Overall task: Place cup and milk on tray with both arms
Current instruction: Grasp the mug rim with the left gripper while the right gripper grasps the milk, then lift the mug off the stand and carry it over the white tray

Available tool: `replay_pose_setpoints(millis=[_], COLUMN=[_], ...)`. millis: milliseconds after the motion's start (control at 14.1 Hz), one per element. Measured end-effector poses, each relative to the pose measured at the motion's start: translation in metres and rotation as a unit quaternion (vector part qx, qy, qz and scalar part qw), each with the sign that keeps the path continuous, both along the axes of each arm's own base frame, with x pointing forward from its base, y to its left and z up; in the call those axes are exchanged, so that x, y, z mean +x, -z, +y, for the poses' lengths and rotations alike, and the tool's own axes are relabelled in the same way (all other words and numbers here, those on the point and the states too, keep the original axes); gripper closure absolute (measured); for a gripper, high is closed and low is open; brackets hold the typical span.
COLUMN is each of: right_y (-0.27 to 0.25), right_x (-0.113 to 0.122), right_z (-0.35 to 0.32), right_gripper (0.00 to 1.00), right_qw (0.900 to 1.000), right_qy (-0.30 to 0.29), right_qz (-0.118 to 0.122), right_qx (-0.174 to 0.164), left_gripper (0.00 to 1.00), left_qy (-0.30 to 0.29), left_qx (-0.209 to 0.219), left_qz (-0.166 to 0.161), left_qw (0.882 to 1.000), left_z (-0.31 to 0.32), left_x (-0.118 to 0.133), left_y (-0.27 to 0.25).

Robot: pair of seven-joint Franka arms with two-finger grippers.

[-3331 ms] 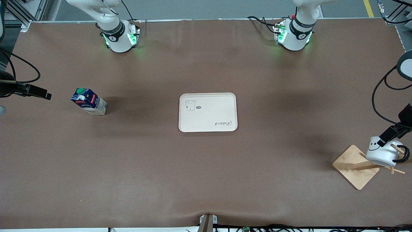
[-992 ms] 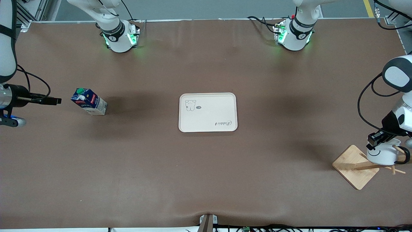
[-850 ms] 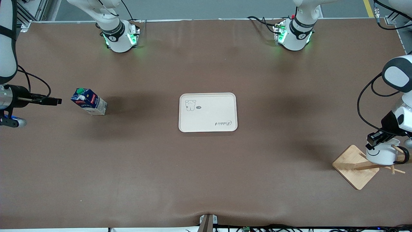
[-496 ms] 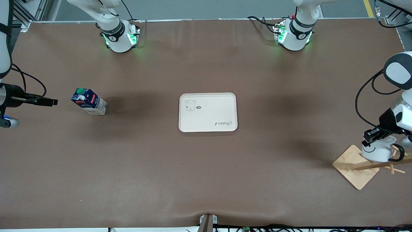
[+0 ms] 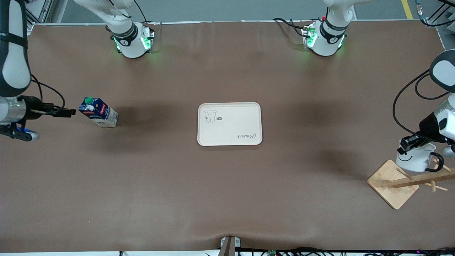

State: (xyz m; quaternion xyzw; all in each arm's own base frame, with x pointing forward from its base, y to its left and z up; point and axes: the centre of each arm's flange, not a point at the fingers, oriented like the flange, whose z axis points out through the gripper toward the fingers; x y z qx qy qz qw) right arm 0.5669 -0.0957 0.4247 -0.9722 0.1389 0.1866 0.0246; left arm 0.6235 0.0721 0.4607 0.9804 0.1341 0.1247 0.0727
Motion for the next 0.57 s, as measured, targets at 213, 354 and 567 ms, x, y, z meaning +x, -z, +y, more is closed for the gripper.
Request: replay_pose_setpoints(millis=[213, 354, 567], right_y=[0.029, 0.039, 0.056], right_x=[-0.024, -0.044, -0.068], right_z=[0.005, 0.013, 0.023], right_gripper=[0.00, 0.00, 0.00], right_qw=[0.999, 0.999, 0.997], right_qy=[-0.003, -0.016, -0.032], right_qz=[-0.036, -0.044, -0.072], right_qx=[-0.003, 0.000, 0.001], left_gripper=[0.90, 0.90, 0.90], left_qy=[0.008, 0.009, 0.016], left_qx=[-0.009, -0.014, -0.022], left_qz=[0.019, 0.031, 0.051], left_qw=[1.000, 0.999, 0.998], left_z=[-0.018, -0.026, -0.046], left_x=[-0.003, -0.004, -0.005], left_y=[-0.018, -0.030, -0.041])
